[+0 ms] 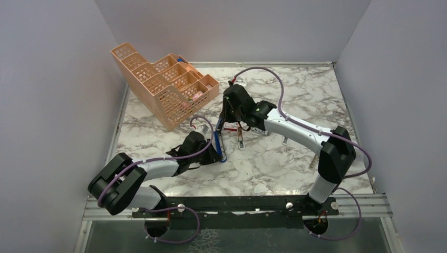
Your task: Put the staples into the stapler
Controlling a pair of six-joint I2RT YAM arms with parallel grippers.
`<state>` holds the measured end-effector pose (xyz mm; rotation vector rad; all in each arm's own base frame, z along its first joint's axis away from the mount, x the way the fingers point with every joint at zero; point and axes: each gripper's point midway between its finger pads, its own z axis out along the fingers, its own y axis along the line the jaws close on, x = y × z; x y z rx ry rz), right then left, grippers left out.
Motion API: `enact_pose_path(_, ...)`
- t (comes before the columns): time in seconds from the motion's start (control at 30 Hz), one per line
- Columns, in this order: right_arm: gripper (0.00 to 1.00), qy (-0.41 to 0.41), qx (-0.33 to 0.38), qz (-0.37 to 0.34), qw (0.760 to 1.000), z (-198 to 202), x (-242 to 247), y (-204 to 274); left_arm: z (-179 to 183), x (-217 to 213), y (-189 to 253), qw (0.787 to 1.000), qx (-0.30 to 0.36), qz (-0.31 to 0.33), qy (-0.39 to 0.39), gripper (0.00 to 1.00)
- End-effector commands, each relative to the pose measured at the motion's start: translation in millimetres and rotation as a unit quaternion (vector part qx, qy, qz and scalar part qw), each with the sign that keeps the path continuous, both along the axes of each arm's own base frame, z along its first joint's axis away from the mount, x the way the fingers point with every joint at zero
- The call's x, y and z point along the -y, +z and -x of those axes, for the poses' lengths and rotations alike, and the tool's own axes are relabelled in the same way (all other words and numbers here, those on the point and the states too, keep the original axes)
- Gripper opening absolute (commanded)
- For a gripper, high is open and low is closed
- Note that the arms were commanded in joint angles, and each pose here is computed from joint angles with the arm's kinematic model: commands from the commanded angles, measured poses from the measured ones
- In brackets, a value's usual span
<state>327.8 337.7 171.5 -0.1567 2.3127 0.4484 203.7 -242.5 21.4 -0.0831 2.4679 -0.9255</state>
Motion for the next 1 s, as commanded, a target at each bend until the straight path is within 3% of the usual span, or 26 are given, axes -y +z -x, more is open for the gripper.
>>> enact_pose_path(0.0,0.23,0.024,0.046,-0.011,0.999,-30.1,-17.8,7.2,38.4,-40.5,-51.8,0.992,-0.073,-0.103,-0.011,0.0)
enact_pose_path(0.77,0.26,0.061,0.029,0.044,0.997,-60.8,-37.1,-46.4,36.7,-50.8,-53.3,0.991,-0.066,-0.117,0.015,0.03)
enact_pose_path(0.97,0.32,0.081,0.017,0.044,0.996,-56.5,-41.7,-50.5,37.8,-50.0,-50.2,0.992,-0.069,-0.109,0.019,0.05)
